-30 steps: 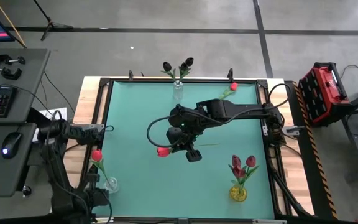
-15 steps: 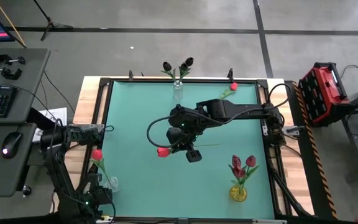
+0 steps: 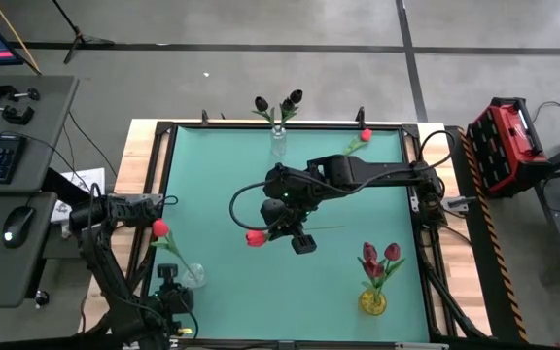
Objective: Sort flowers into vase by color
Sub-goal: Put the bottom red tulip into the bottom transparent vase
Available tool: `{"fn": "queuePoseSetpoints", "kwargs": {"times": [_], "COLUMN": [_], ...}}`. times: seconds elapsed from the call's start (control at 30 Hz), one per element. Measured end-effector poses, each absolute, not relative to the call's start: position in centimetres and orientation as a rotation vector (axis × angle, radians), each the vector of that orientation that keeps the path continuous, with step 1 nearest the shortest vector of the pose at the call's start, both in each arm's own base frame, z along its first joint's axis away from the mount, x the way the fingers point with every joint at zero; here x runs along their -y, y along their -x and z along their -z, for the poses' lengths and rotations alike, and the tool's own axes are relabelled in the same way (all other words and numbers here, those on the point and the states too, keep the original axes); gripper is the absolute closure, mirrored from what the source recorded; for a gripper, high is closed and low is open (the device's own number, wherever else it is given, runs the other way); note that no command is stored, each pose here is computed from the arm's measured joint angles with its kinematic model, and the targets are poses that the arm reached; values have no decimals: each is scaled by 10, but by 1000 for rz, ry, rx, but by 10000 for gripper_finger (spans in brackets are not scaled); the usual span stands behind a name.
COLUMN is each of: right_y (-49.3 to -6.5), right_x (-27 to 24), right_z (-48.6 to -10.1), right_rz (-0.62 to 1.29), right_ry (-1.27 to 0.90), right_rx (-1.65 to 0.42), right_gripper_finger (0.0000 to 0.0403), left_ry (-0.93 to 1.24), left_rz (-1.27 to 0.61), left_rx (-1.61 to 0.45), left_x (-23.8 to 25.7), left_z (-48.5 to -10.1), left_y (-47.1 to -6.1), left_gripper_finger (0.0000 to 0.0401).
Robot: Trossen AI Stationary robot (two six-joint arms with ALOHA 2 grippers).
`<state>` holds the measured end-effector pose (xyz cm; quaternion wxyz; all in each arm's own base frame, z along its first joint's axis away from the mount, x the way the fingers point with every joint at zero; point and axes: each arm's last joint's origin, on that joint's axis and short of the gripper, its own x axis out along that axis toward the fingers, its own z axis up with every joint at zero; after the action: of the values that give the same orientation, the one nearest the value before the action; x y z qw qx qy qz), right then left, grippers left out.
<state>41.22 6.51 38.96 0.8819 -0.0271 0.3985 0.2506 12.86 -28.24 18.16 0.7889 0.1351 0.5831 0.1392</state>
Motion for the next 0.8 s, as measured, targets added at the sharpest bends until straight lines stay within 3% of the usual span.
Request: {"fn": "queuePoseSetpoints", "kwargs": {"times": [0.23, 0.43, 0.6, 0.8], "right_y": [-412, -412, -412, -419], "right_x": [-66, -65, -65, -66], "right_z": [-390, -390, -390, -396], "right_rz": [-540, -535, -544, -555], "right_ry": [26, -15, 5, 34], "right_rx": [-832, -841, -831, -730], "right_gripper_finger": [403, 403, 403, 403], "left_ry": [-230, -9, 304, 621], "left_rz": [-222, -13, 162, 249], "left_rx": [-1395, -1411, -1226, -791], "left_x": [285, 288, 268, 206], "left_z": [-189, -236, -299, -373], "left_y": [-126, -88, -61, -57], "left_gripper_finger": [401, 401, 401, 401]}}
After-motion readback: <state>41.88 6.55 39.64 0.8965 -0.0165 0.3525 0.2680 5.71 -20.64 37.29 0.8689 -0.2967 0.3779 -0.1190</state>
